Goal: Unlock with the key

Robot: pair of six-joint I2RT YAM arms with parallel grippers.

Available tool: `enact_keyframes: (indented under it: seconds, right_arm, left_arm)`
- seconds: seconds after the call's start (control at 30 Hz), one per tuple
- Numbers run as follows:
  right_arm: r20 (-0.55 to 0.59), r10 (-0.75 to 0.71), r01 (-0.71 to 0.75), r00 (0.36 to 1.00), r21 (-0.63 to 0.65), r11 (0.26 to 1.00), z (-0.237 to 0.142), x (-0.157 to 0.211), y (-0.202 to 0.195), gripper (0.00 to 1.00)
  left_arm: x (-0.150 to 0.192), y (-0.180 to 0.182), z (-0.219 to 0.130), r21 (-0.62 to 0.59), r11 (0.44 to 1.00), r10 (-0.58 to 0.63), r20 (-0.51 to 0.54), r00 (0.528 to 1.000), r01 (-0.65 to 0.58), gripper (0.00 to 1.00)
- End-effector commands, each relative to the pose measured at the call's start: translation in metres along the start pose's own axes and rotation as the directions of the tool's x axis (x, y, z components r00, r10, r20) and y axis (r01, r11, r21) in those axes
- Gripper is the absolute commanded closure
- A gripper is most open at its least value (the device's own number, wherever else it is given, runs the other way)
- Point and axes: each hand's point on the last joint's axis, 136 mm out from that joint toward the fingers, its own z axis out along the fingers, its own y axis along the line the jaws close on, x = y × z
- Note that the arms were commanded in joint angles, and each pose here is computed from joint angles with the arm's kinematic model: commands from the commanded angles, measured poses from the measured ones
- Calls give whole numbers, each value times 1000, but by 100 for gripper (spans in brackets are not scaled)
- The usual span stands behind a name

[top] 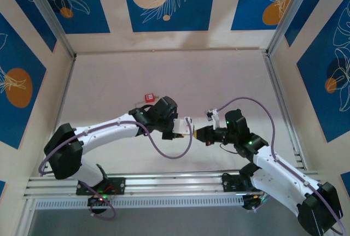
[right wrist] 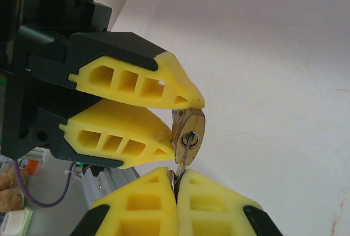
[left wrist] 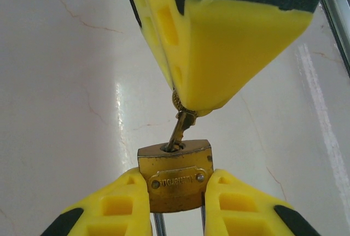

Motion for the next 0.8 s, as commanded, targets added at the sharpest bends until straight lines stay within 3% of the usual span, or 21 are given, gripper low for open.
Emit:
enact_keyframes:
  seconds: [0.0, 0.23, 0.77]
  right_arm:
    - [-2, 10, -10, 1000, 25, 1000, -1, 6, -5, 100]
    - [16, 7, -8, 1000, 43, 999, -3, 6, -8, 100]
    - [-30, -25, 26, 999, 7, 1000, 9, 7, -4, 100]
  left_arm:
    - [-20, -1, -1, -23, 997, 72, 81, 994, -70, 87]
    - [-8, 3, 1, -48, 996, 81, 36, 996, -79, 88]
    - [-54, -7, -23, 5, 998, 64, 209, 976, -67, 87]
